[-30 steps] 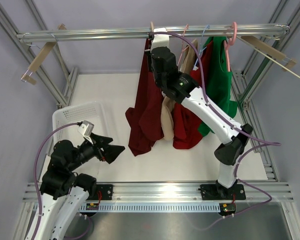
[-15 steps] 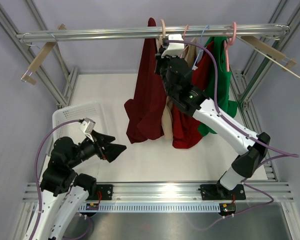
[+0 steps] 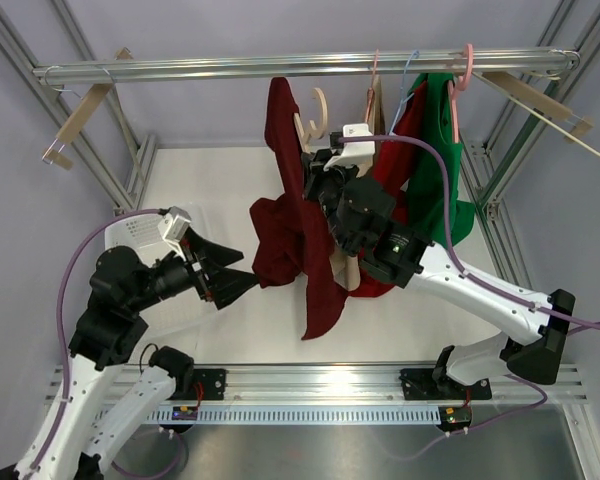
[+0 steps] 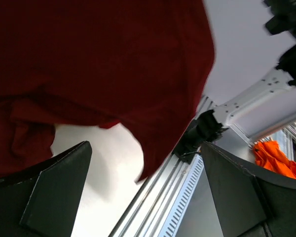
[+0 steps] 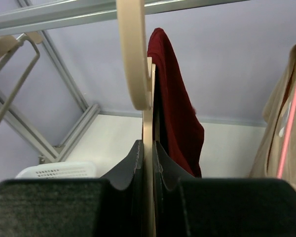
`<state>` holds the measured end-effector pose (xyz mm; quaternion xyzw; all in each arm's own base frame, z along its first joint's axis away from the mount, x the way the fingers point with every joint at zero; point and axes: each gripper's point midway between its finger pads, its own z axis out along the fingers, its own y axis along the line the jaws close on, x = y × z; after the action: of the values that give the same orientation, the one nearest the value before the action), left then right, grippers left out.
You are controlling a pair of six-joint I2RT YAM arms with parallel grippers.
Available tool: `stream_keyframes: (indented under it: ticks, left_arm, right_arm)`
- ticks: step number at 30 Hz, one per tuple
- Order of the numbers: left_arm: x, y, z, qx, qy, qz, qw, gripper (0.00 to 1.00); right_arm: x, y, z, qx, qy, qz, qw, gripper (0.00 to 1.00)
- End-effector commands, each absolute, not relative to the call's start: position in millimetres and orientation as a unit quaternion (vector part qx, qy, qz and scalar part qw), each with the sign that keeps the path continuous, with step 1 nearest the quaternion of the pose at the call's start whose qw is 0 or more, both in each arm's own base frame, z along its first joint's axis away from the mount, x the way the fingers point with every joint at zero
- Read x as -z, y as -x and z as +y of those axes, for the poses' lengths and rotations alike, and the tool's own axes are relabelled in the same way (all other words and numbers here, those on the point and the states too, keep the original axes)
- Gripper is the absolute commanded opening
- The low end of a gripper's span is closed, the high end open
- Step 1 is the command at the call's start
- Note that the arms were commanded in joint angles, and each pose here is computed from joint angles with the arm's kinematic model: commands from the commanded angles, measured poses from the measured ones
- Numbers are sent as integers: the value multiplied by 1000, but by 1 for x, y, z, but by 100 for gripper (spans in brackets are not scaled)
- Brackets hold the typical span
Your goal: Remove the t-shirt from the hanger
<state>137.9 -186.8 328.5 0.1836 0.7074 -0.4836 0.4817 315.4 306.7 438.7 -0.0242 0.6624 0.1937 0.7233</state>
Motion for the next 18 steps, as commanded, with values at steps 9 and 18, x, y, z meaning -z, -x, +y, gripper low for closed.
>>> stream_keyframes:
  ticks: [9,18]
  left_arm:
    - [-372,-112,-254,485,-249,666,510,99]
    - [-342,-142,-288,358,-240,713,554,97]
  right_arm:
    - [-505,-298,294,-276,-93,626,723,0]
    - [-508,-278,287,-328,-91,629,698,0]
